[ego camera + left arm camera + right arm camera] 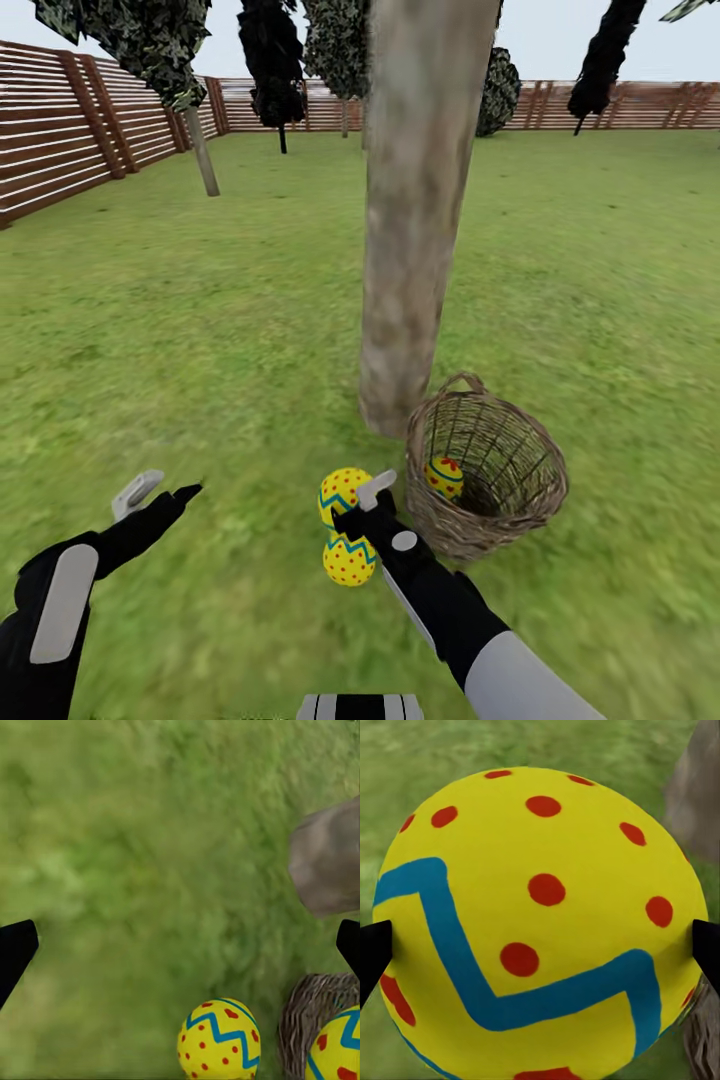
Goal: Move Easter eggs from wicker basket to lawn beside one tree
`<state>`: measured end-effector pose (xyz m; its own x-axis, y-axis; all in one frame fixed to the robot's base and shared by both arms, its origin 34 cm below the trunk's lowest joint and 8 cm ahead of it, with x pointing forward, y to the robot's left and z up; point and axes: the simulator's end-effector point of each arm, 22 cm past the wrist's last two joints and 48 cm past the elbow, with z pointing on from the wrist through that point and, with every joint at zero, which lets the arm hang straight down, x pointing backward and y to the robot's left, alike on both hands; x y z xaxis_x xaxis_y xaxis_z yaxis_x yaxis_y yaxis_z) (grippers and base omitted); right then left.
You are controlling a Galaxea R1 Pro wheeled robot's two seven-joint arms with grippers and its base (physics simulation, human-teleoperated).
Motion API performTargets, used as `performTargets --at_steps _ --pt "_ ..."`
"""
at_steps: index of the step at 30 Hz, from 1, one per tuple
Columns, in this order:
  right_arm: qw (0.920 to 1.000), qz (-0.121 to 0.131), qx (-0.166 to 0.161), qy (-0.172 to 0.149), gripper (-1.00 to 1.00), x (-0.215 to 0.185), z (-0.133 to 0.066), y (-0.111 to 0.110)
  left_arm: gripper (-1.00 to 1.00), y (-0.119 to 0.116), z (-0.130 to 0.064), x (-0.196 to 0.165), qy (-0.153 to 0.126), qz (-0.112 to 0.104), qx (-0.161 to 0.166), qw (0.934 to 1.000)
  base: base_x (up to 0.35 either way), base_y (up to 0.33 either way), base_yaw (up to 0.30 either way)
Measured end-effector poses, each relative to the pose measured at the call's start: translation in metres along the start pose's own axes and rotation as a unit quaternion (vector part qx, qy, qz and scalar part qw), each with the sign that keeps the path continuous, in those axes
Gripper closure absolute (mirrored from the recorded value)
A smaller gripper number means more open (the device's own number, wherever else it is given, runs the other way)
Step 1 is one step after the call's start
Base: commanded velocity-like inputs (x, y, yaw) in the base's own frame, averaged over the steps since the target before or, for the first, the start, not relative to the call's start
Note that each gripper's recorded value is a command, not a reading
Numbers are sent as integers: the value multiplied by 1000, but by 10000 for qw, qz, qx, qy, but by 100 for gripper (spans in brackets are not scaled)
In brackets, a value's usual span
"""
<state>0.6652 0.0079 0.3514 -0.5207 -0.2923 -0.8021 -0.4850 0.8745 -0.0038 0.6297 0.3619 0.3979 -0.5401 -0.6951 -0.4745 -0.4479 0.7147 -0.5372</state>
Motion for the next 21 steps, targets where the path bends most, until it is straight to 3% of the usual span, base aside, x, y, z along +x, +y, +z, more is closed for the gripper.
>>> performTargets --at_steps 6,14,21 --pt "9997 3 -29 232 100 24 3 3 -100 13 8 15 186 -80 -123 9997 67 274 168" --pt "9993 20 -74 357 100 38 5 5 -100 10 13 27 308 -147 -81 9994 139 276 109" --pt "9999 36 -77 136 100 41 7 5 -100 10 13 27 319 -157 -64 9993 294 198 1"
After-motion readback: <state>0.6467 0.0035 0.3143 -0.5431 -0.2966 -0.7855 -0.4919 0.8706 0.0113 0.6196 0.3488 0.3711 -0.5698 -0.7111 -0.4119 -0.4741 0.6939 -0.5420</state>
